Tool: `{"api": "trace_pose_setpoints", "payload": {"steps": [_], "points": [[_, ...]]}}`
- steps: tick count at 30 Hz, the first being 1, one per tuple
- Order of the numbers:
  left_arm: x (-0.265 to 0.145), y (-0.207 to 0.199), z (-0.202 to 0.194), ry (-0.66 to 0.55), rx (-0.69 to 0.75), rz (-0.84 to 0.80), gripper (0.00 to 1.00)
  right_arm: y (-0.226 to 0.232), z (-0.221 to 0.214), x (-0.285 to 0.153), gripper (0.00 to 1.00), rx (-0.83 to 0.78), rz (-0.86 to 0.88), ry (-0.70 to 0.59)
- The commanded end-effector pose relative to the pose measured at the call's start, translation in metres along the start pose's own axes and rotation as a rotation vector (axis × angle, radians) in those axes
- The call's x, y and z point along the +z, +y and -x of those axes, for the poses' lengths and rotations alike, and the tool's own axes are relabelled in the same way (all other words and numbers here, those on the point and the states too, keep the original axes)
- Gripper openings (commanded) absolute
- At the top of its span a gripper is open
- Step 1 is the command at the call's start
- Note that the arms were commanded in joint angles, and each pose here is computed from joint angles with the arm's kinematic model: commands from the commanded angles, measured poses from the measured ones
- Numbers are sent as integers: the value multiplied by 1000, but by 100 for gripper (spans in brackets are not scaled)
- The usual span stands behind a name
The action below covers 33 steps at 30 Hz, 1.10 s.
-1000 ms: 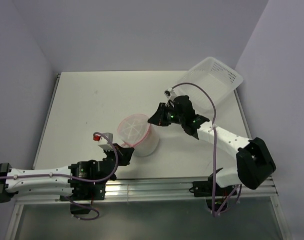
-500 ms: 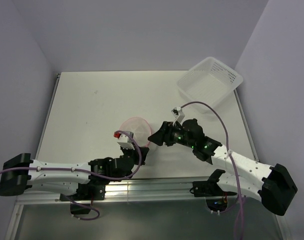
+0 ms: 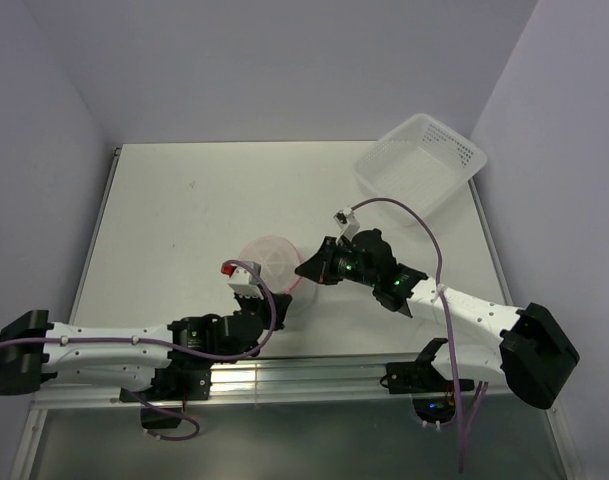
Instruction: Place the bra in the laundry bag and zip it closed
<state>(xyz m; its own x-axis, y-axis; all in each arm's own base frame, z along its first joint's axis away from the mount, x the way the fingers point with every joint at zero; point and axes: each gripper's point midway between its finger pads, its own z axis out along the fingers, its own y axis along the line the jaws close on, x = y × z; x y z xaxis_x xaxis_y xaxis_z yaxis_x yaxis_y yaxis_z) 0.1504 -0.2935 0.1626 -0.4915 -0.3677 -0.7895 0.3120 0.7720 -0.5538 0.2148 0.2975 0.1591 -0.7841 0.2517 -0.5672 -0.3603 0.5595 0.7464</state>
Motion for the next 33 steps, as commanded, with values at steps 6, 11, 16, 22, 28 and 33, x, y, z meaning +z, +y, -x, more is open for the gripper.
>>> {"api": "trace_pose_setpoints", "payload": {"steps": [6,11,16,22,28,33], "points": [[-35,68,19,-30,-50,188,0,3,60,4,0,-83,-21,-154],[-46,90,21,-38,-95,228,0,5,63,14,0,-83,-7,-126],[-50,63,56,-110,-132,160,26,3,50,19,0,-58,12,-88],[-60,30,104,-167,-85,124,76,-12,50,10,24,-44,-70,-112],[-74,-6,156,-237,-74,34,99,9,93,-37,96,-123,-127,-286],[-74,-18,168,-240,-5,34,99,15,121,-97,100,-198,-229,-436]]}}
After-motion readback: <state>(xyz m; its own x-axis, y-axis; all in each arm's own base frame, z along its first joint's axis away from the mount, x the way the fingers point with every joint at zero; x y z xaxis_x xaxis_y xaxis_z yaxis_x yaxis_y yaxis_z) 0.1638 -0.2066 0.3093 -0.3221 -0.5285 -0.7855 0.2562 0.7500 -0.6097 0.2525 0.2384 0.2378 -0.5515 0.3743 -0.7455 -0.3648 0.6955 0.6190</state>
